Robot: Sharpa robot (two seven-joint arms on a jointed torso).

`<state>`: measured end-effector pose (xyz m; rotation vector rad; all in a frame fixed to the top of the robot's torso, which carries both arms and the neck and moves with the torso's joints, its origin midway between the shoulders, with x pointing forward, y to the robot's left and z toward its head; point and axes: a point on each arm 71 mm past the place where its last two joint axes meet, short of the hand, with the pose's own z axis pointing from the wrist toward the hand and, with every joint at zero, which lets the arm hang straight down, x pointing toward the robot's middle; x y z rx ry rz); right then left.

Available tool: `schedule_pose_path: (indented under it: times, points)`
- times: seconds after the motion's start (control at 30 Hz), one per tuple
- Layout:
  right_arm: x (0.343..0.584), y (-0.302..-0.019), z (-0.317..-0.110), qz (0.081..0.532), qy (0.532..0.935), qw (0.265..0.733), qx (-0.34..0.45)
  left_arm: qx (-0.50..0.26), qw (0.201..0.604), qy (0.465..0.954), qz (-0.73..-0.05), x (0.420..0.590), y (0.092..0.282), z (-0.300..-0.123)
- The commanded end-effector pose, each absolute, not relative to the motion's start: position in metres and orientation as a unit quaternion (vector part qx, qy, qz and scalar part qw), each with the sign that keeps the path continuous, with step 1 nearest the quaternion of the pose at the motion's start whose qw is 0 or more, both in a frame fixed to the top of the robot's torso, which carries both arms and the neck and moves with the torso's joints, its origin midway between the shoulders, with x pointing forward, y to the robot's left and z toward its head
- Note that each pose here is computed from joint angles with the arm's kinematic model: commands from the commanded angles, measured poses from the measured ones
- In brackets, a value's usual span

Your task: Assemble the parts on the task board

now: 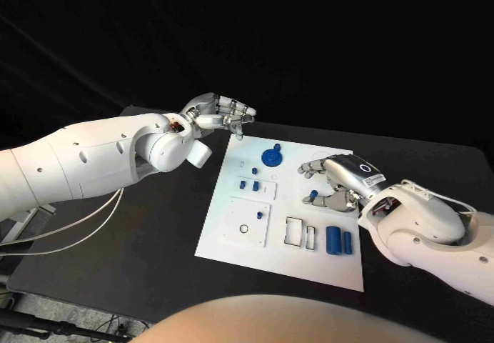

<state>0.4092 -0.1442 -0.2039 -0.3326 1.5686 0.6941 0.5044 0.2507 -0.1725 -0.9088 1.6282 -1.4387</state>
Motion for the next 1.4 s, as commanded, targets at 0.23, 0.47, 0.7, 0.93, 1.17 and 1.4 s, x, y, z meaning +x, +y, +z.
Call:
schedule_pose_path:
  times: [0.23, 0.47, 0.7, 0.93, 1.17, 1.4]
  points:
    - [0.421, -0.168, -0.215, 0.256, 0.742, 0.597, -0.165, -0.351, 0.379, 0.639, -0.57, 0.504, 0.248, -0.172]
    - [0.425, -0.168, -0.219, 0.248, 0.751, 0.587, -0.173, -0.35, 0.378, 0.639, -0.571, 0.504, 0.248, -0.173]
    - [0.428, -0.162, -0.221, 0.26, 0.743, 0.595, -0.163, -0.35, 0.377, 0.64, -0.571, 0.504, 0.249, -0.173]
    - [0.43, -0.156, -0.22, 0.274, 0.734, 0.602, -0.154, -0.35, 0.377, 0.64, -0.571, 0.504, 0.249, -0.173]
    - [0.429, -0.152, -0.222, 0.279, 0.737, 0.596, -0.154, -0.35, 0.377, 0.64, -0.571, 0.504, 0.249, -0.173]
    - [0.427, -0.151, -0.226, 0.275, 0.745, 0.585, -0.163, -0.351, 0.377, 0.64, -0.57, 0.504, 0.25, -0.173]
